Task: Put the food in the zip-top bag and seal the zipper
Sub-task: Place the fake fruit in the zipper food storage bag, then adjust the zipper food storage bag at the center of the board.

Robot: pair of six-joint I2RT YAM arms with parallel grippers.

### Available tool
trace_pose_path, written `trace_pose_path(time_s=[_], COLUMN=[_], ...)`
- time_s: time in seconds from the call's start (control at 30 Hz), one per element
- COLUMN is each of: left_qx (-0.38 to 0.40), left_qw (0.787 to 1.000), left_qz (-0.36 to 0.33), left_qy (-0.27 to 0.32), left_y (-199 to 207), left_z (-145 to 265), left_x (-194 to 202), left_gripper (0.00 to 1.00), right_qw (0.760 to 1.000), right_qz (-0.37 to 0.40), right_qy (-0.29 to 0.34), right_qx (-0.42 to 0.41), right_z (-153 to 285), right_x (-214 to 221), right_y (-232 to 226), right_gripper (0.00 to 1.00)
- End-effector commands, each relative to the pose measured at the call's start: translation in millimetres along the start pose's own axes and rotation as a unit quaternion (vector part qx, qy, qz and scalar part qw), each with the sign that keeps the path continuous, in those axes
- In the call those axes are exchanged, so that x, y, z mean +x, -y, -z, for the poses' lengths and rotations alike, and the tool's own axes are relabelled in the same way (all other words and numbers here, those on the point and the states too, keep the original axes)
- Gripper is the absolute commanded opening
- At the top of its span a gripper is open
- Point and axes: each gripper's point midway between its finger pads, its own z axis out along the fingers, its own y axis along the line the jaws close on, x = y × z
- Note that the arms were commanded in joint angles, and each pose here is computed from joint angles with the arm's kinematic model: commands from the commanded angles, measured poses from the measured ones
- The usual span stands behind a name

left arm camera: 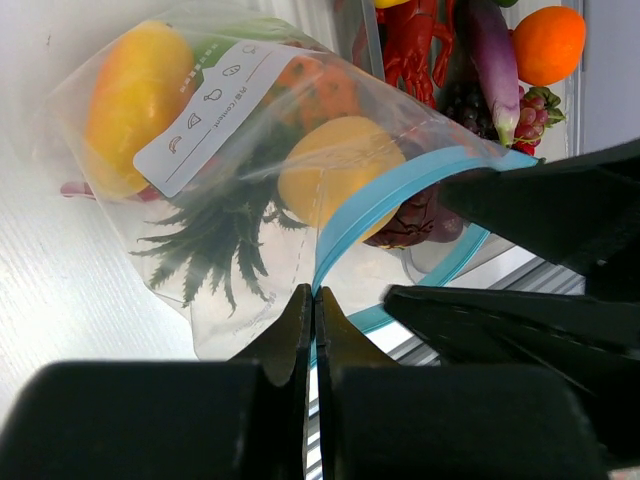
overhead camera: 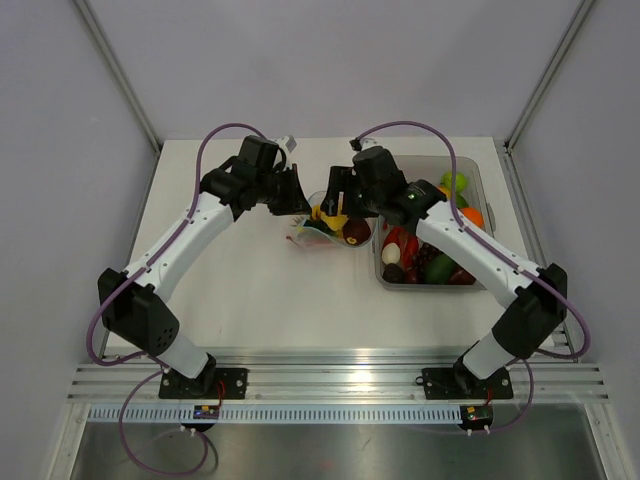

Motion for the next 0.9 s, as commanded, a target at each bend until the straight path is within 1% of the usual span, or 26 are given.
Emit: trace_pose_path(time_s=[0.0, 0.07, 0.13, 0.2, 0.27, 0.3, 0.37, 0.4, 0.43, 0.47, 0.53, 0.6, 0.73, 0.87], left_qx=[0.025, 0.028, 0.030, 0.031, 0.034, 0.034, 0.036, 0.036, 0.035, 0.035, 0.035, 0.040, 0.040, 0.037], left_qw=[0.999, 0.999, 0.999, 0.999, 0.999, 0.999, 0.998, 0.998, 0.999, 0.998, 0.999, 0.998, 0.999, 0.998], left_qz=[-0.015, -0.015, -0.015, -0.015, -0.014, -0.014, -0.015, -0.014, -0.015, -0.014, -0.012, -0.008, -0.006, -0.009], left_qy=[0.038, 0.040, 0.040, 0.041, 0.040, 0.040, 0.040, 0.039, 0.039, 0.041, 0.040, 0.039, 0.035, 0.040], left_y=[18.5, 19.9, 20.7, 21.0, 21.9, 22.0, 22.4, 22.5, 21.7, 21.5, 21.0, 22.4, 21.7, 21.2], left_z=[16.9, 17.2, 17.5, 18.0, 17.2, 17.0, 17.5, 16.8, 15.9, 15.4, 15.0, 13.7, 11.9, 14.4], left_x=[-19.6, -20.7, -20.7, -20.8, -20.6, -20.9, -20.3, -19.4, -19.2, -20.4, -19.6, -19.0, -16.4, -18.2], left_gripper=[0.00, 0.00, 0.00, 0.00, 0.00, 0.00, 0.00, 0.00, 0.00, 0.00, 0.00, 0.00, 0.00, 0.00], right_qw=[0.998, 0.996, 0.994, 0.990, 0.990, 0.990, 0.992, 0.992, 0.994, 0.995, 0.993, 0.992, 0.994, 0.994], right_qz=[0.009, 0.005, -0.007, -0.024, -0.039, -0.050, -0.059, -0.072, -0.081, -0.087, -0.096, -0.099, -0.097, -0.095], right_qy=[0.067, 0.079, 0.095, 0.095, 0.077, 0.066, 0.047, 0.032, 0.020, 0.012, -0.004, -0.007, 0.016, 0.007], right_qx=[-0.009, 0.030, 0.061, 0.103, 0.108, 0.114, 0.098, 0.095, 0.066, 0.054, 0.064, 0.073, 0.050, 0.046], right_z=[52.6, 62.0, 77.0, 85.2, 85.3, 85.1, 82.9, 79.3, 76.1, 73.2, 66.7, 62.9, 58.5, 42.6], right_x=[-29.9, -26.6, -22.3, -11.7, 1.1, 13.2, 28.8, 44.8, 51.4, 58.0, 73.4, 77.3, 64.8, 62.1], right_y=[-5.3, 14.3, 33.5, 62.1, 75.2, 84.2, 83.2, 86.1, 76.9, 74.6, 78.3, 82.6, 73.6, 68.6], right_gripper=[0.75, 0.68, 0.64, 0.64, 0.67, 0.73, 0.76, 0.76, 0.76, 0.76, 0.75, 0.74, 0.69, 0.64])
